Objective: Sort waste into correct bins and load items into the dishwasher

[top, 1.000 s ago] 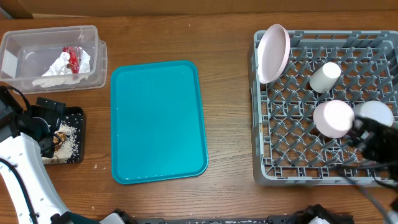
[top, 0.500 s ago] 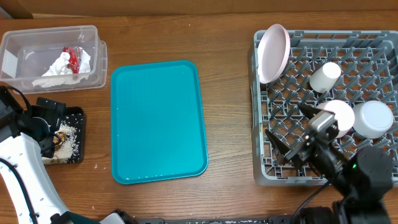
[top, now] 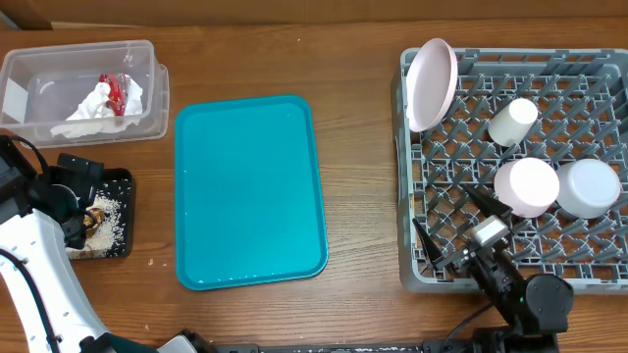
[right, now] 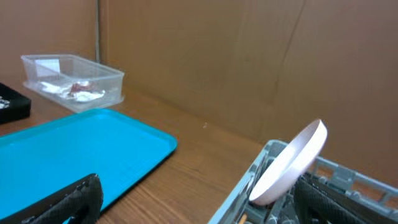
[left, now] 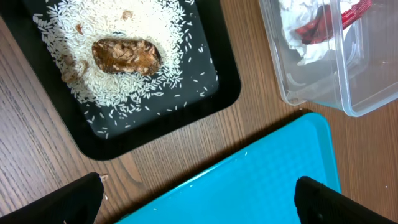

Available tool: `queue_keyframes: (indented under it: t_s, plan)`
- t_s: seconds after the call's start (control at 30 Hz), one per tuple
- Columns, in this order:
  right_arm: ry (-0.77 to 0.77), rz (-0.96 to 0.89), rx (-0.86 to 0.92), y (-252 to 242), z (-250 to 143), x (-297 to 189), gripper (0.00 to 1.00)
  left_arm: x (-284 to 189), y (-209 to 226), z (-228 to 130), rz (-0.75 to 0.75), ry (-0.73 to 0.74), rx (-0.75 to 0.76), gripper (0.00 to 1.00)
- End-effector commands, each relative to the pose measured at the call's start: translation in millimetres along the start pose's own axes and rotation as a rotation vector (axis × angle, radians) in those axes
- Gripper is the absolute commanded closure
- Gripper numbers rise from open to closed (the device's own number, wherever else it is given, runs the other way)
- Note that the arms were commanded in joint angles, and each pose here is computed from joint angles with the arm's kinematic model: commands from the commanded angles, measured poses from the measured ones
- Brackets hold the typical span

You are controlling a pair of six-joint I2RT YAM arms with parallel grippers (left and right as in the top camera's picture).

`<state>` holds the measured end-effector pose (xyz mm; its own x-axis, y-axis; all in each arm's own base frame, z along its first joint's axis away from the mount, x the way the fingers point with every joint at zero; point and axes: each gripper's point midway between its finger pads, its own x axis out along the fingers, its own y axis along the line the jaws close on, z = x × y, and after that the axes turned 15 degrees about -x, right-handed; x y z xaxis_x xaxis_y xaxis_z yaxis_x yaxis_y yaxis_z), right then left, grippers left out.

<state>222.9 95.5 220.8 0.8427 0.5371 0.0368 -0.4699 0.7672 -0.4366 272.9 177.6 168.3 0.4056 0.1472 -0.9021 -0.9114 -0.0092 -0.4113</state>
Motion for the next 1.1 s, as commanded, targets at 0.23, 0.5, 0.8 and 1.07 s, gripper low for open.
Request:
queue_keyframes:
  t_s: [0.23, 0.5, 0.8, 1.07]
  plan:
    - [0.012, -0.177, 0.104, -14.3, -31.0, -7.0, 0.0, 0.7, 1.1, 0.7, 0.006, -0.007, -0.012, 0.0]
    - [0.11, -0.218, 0.146, -17.3, -54.4, -9.3, 0.0, 0.7, 1.1, 0.7, 0.006, -0.007, -0.012, 0.0]
    - [0.198, -0.364, 0.158, -38.6, -72.8, -18.8, 0.0, 0.7, 1.1, 0.7, 0.006, -0.007, -0.012, 0.0]
    - [0.229, -0.426, 0.158, -47.6, -78.8, -24.0, 0.0, 0.7, 1.1, 0.7, 0.006, -0.007, -0.012, 0.01]
